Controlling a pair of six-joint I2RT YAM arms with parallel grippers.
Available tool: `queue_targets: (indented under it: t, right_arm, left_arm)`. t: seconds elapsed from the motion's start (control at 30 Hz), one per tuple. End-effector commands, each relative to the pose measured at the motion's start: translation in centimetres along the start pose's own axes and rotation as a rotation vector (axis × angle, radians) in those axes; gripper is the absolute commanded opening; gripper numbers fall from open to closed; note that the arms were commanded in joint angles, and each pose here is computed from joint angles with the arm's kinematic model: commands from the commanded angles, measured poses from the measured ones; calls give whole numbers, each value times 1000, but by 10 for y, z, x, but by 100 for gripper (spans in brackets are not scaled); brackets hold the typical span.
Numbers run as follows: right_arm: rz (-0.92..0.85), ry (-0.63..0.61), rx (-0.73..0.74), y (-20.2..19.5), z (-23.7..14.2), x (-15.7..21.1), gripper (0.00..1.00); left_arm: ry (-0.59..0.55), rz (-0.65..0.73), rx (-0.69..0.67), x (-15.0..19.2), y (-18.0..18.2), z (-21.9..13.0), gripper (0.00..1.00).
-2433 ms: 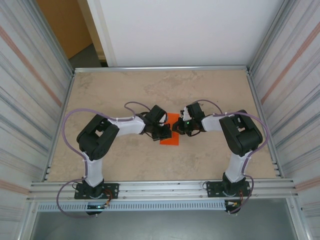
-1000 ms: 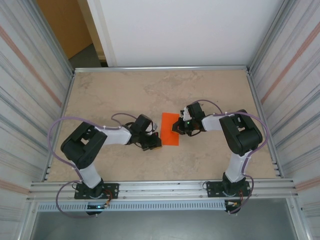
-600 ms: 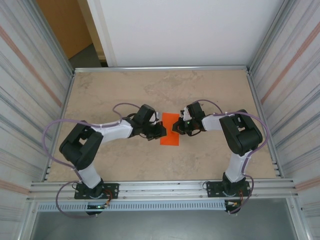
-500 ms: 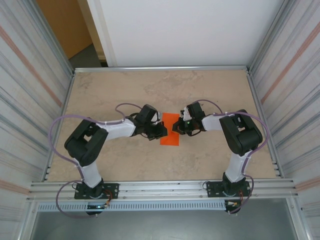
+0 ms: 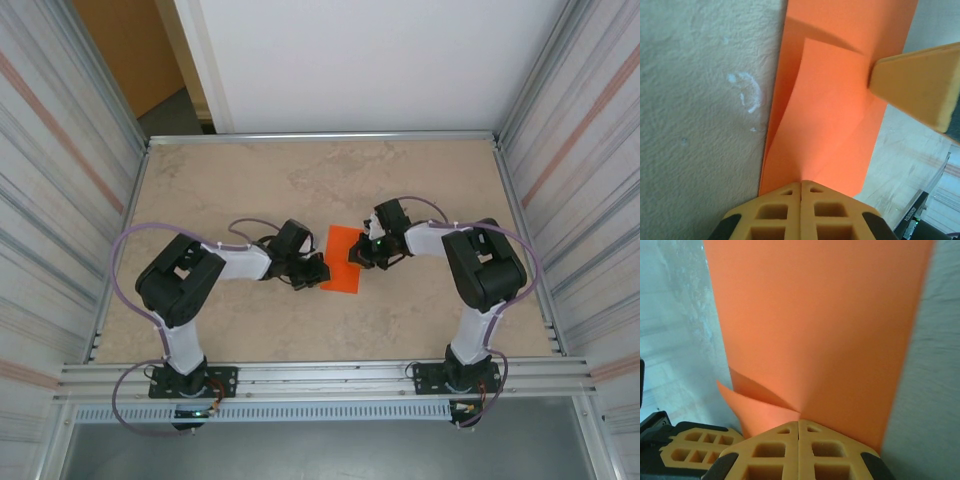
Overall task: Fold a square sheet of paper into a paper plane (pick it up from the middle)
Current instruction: Fold the triangle a second time at the center of the table.
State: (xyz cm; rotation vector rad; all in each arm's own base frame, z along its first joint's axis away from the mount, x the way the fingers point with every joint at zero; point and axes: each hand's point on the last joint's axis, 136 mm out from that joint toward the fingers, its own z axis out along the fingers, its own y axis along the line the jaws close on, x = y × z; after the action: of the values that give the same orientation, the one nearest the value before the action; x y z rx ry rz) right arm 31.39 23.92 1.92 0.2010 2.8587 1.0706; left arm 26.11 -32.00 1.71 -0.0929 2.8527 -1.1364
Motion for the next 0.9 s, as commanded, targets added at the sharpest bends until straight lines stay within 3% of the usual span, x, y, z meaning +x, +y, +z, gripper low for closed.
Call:
queue_targets:
  t: [0.0, 0.13, 0.47, 0.87]
  right_arm:
    - [-82, -22, 28, 24, -28, -4, 2]
    - [-136, -17, 43, 43, -30, 7, 4]
    - [-160, 38, 150, 21, 3, 33, 0]
    - [-184, 110, 90, 21, 29, 43, 0]
  left_arm:
    - [42, -96, -128, 20, 44, 4, 0]
    - [47, -90, -123, 19, 41, 3, 0]
    - [54, -97, -122, 20, 40, 3, 0]
    - [70, -126, -153, 25, 48, 3, 0]
